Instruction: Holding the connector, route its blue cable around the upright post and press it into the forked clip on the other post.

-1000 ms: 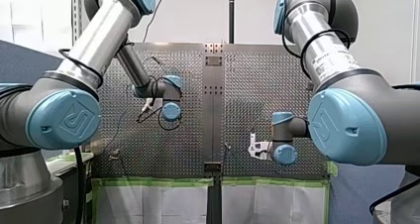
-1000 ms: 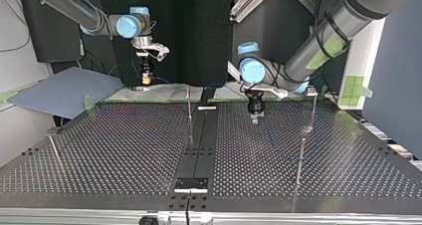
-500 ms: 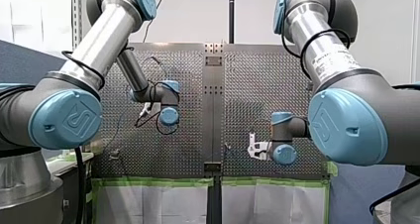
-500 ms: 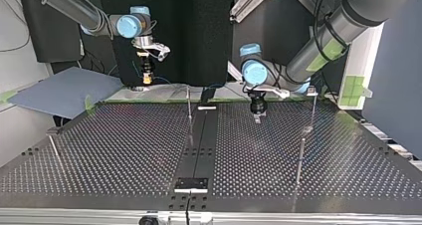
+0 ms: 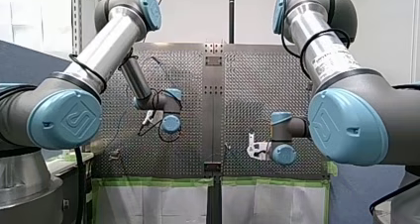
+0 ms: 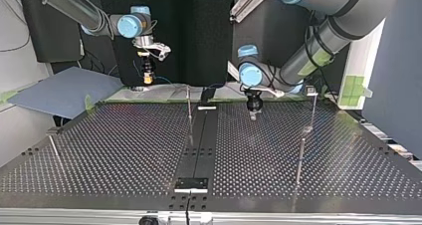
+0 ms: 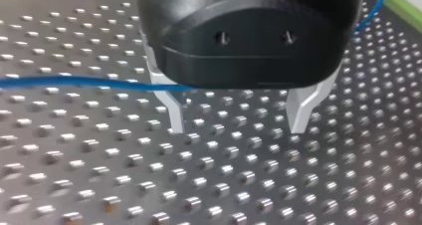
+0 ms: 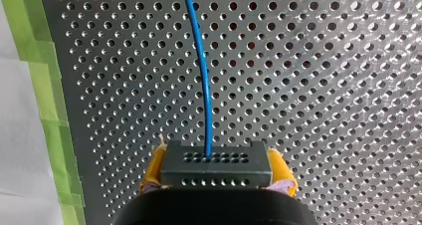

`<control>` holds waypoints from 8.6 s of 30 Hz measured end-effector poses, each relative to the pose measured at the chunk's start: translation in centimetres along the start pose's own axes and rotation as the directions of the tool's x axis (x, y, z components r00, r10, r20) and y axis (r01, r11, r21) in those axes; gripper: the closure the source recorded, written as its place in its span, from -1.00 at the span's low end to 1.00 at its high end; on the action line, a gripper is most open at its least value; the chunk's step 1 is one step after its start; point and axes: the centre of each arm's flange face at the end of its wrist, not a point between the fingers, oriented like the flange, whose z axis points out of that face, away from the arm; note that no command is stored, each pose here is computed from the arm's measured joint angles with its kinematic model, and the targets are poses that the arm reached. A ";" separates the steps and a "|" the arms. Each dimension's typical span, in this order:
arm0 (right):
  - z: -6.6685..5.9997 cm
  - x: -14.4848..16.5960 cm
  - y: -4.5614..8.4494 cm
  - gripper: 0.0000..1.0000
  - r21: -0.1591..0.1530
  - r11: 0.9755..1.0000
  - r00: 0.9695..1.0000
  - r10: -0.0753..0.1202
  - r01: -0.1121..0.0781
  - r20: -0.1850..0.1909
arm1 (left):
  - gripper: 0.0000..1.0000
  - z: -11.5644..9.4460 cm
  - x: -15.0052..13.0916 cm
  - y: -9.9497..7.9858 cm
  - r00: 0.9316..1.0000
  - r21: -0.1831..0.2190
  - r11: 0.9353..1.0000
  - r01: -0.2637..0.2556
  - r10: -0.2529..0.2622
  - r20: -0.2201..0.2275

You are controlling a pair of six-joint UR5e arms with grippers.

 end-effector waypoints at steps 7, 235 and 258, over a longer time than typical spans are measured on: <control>0.0 0.0 0.0 1.00 0.001 1.000 1.000 0.001 -0.001 0.000 | -0.98 0.3 1.2 -0.3 1.000 -0.001 1.000 0.002 -0.002 -0.018; 2.5 1.2 2.2 1.00 0.297 0.951 0.996 0.075 -0.083 0.039 | -0.98 -11.2 2.6 -20.4 0.771 0.386 0.669 0.636 -0.580 -0.264; 1.8 0.7 1.7 1.00 0.287 0.956 0.997 0.032 -0.053 0.075 | -0.98 -6.8 5.1 -21.2 0.716 0.361 0.620 0.696 -0.630 -0.299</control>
